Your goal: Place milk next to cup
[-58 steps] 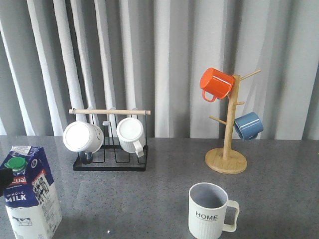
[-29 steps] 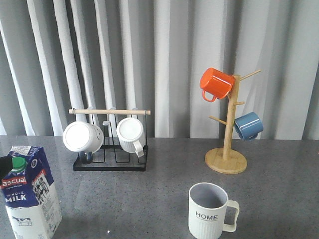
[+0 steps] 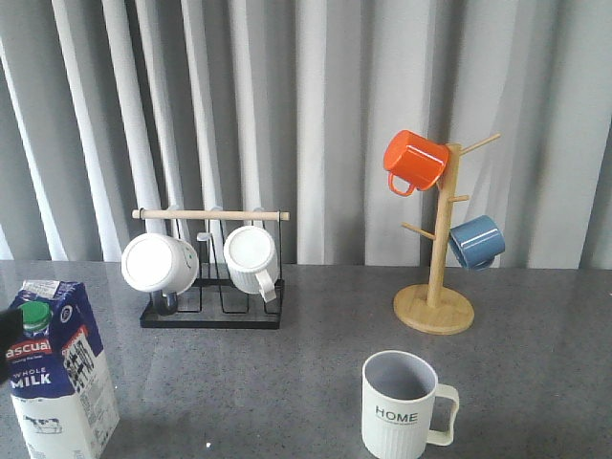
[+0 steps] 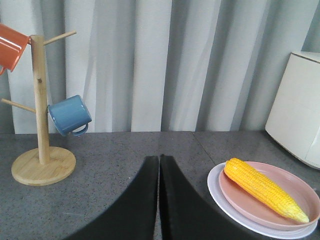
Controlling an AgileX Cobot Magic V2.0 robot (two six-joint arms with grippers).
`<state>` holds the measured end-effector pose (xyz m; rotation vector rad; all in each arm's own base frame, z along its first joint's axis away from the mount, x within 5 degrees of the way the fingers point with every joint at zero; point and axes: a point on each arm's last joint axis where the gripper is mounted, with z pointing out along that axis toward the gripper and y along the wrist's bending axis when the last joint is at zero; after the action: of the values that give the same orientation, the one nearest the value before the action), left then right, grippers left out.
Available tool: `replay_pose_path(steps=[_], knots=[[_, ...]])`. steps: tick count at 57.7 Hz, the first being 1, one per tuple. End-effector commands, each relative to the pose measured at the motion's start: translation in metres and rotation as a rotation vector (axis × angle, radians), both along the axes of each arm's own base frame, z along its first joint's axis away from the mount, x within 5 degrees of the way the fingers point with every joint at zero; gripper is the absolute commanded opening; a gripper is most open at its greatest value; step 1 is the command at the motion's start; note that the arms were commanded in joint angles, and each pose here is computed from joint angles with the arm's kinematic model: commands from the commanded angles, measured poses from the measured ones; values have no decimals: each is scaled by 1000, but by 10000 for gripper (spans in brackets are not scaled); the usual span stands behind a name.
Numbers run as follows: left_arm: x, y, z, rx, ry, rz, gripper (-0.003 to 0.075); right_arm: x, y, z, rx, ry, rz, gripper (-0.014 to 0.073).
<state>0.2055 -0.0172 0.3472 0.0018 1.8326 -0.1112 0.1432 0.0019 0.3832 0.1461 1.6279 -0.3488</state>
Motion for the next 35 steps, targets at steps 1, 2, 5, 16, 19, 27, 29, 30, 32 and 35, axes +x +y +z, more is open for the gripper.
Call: replay_pose_path(steps=[1,2,5,16,19,27,29,30,32,35], knots=[[-4,-3,-8,56,-192,-39,543,-2,-1,15,-36,-62,8,-4],[-5,-3,-11,52,-228,-45,543,-2,-1,15,-36,-62,8,-4],[-11,-4,-28,35,-290,-59,543,-2,-1,15,-36,-62,8,-4],[-30,-6,-52,-101,-521,-95,543,-2,-1,15,-36,-62,8,-4],[-31,-6,-54,-109,-518,-95,543,-2,-1,15,-36,-62,8,-4],[-30,-6,-57,-105,-484,-88,543,-2,-1,15,-36,-62,8,-4],[-29,-5,-57,-111,-482,-78,543,-2,-1,15,-36,-62,8,-4],[-29,-4,-57,-114,-483,-71,543,-2,-1,15,-36,-62,8,-4],[-29,-3,-57,-119,-483,-59,543,-2,-1,15,-36,-62,8,-4],[-29,-2,-57,-129,-485,-41,543,-2,-1,15,-36,-62,8,-4]])
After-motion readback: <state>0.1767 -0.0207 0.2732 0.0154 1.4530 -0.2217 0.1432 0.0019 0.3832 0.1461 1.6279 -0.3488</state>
